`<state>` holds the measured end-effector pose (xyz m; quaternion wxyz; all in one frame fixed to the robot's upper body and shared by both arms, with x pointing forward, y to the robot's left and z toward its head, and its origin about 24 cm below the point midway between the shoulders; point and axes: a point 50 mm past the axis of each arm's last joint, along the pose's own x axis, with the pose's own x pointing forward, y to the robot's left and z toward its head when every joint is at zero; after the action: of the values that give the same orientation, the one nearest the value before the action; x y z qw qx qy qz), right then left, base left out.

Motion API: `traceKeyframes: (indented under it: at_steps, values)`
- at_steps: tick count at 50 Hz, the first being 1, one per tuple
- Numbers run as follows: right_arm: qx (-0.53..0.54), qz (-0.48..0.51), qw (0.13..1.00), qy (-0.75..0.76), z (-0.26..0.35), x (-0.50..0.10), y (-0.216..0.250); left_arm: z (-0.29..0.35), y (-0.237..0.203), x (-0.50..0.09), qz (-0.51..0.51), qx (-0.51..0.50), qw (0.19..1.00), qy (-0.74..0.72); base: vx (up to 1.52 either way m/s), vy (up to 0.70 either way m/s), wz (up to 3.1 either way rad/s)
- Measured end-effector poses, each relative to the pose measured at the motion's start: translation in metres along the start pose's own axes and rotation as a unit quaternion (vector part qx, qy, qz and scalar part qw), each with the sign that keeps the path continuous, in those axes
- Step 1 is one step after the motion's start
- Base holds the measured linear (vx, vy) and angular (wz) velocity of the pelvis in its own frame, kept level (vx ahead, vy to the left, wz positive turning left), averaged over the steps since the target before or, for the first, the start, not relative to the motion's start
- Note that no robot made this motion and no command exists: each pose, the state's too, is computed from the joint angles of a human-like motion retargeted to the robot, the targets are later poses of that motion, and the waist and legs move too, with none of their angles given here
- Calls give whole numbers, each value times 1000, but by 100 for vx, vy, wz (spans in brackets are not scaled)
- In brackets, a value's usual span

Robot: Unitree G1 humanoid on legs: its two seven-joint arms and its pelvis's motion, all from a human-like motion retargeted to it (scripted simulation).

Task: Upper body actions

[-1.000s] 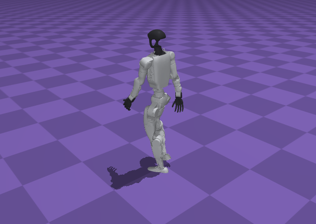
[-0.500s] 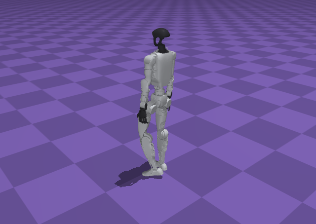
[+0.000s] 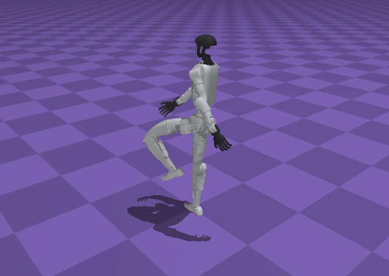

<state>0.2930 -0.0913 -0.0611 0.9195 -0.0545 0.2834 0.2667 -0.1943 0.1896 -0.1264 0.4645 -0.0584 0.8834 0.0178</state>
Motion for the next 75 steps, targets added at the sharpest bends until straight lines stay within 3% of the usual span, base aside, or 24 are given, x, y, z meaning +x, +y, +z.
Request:
traceKeyframes:
  at_steps: [21, 29, 38, 42, 50, 60, 67, 75]
  values:
    - [4, 4, 990, 138, -101, -31, 30, 117, 11, -32, 16, -65, 981, -184, 7, 2, 13]
    - [3, -14, 981, 192, -150, -61, 39, 161, 18, -56, 45, -17, 969, -242, 13, 7, 28]
    - [45, -82, 955, 280, -211, -117, 37, 219, -5, -91, 49, 63, 941, -330, 22, 17, 36]
    - [84, -121, 929, 340, -240, -152, 42, 262, -17, -129, 82, 127, 906, -396, 7, 11, -4]
    - [52, -148, 873, 463, -282, -222, 54, 343, -74, -248, 44, 116, 793, -596, 0, 20, 6]
    - [92, -168, 813, 550, -308, -282, 88, 367, -112, -354, 19, 94, 664, -741, 5, 1, 38]
    - [99, -182, 818, 536, -304, -271, 80, 364, -104, -342, 60, 128, 659, -739, -1, -2, -26]
    - [105, -173, 861, 466, -288, -227, 64, 346, -96, -265, 61, 159, 736, -655, -3, -6, -27]
